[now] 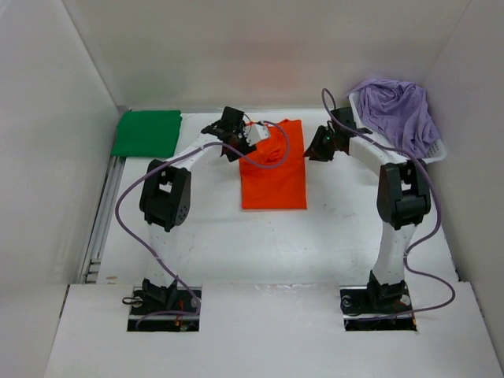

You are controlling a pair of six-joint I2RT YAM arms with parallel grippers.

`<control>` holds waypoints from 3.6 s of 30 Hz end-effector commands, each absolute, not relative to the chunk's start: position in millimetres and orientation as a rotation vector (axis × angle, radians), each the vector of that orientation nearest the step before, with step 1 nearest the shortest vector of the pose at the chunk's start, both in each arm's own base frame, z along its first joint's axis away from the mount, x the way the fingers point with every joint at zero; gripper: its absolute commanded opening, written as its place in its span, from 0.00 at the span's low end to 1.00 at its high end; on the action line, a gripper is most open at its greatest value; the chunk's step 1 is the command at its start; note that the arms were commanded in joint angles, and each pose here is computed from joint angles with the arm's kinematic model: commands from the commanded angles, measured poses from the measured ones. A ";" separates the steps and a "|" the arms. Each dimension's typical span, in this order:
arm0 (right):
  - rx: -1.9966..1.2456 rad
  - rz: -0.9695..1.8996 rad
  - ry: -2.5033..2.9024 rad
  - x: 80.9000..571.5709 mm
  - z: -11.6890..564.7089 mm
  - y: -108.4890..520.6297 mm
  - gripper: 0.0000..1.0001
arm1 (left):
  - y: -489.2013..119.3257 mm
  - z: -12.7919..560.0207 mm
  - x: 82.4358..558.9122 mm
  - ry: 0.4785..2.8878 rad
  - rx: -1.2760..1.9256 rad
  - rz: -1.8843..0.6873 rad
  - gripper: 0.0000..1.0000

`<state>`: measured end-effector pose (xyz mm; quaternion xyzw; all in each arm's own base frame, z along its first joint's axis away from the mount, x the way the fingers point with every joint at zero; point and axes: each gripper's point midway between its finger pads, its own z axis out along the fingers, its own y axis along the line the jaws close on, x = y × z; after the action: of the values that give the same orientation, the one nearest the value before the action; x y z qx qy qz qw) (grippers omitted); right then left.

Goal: Fold and stack the t-shirts
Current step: Fold the folded rectangular tshirt in 1/3 of the way, then grab one side of the 2/3 rectangular tshirt with both arms, then fold the long partially folded tshirt into a neat square

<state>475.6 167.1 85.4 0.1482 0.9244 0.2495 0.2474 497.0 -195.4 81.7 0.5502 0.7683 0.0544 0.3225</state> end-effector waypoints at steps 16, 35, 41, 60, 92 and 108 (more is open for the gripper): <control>0.363 0.640 2.499 375.3 100.6 198.6 0.48 | -232.2 86.0 309.0 1.719 1.930 -0.181 0.60; 0.481 0.649 2.649 305.6 28.2 196.1 0.58 | -231.6 14.5 313.7 1.743 1.992 -0.020 0.55; 0.506 0.625 2.629 318.1 24.8 188.7 0.51 | -236.5 12.0 306.8 1.739 2.005 -0.040 0.36; 0.401 0.747 2.646 249.2 57.1 214.7 0.00 | -207.4 42.0 255.4 1.947 1.927 -0.125 0.00; 0.376 0.850 2.574 228.2 145.8 195.1 0.00 | -240.3 149.9 303.9 2.242 1.541 -0.488 0.04; 0.497 0.743 2.543 350.8 90.3 167.7 0.21 | -228.8 88.0 386.2 2.377 1.340 -0.288 0.13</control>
<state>314.1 170.7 74.5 0.1973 0.9313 0.2604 0.1612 349.0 -235.5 77.1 0.5057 0.8390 -0.1361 0.1477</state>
